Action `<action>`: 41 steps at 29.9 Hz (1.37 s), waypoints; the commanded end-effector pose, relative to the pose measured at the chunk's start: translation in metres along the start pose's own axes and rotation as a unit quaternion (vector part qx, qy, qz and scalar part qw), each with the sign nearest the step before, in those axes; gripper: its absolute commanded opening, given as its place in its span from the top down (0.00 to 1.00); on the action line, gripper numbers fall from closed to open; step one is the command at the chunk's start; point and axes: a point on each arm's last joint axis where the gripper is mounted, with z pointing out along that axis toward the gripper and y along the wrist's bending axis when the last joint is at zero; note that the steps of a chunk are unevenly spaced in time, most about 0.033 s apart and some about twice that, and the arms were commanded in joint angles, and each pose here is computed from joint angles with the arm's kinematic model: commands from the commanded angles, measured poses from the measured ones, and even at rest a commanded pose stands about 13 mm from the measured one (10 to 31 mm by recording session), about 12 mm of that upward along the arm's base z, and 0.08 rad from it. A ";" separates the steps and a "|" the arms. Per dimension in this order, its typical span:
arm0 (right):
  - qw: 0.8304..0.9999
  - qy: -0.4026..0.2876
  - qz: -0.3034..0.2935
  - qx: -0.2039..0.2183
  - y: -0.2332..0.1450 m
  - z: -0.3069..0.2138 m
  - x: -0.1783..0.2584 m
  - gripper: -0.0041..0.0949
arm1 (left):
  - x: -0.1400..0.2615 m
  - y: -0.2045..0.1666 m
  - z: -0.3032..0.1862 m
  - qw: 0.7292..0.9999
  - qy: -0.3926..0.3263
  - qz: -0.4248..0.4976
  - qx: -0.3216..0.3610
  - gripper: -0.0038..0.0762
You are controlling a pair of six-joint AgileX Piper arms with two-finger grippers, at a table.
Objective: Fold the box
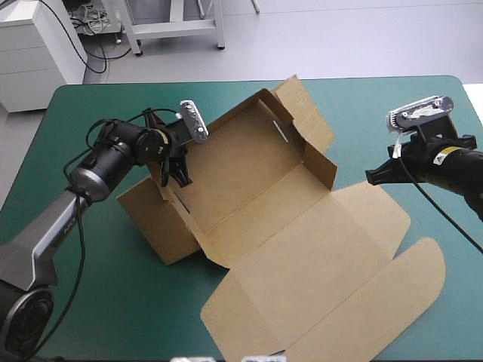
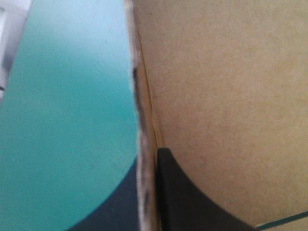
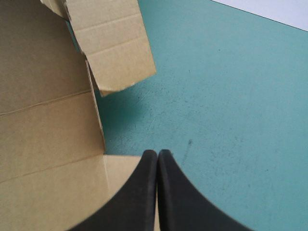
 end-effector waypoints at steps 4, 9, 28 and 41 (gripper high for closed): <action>0.997 -0.067 0.000 0.024 -0.005 -0.015 -0.014 0.98 | -0.029 0.011 -0.028 0.988 -0.076 0.087 -0.102 0.96; 0.997 -0.069 0.009 0.022 -0.004 -0.015 -0.014 0.98 | -0.036 0.009 -0.030 0.982 -0.087 0.117 -0.122 0.96; 0.997 -0.071 0.028 0.020 -0.004 -0.015 -0.014 0.98 | -0.073 -0.046 -0.047 0.936 -0.163 0.266 -0.166 0.96; 0.997 -0.073 0.031 0.021 -0.004 -0.015 -0.015 0.98 | -0.040 -0.102 -0.030 0.935 -0.083 0.295 -0.176 0.96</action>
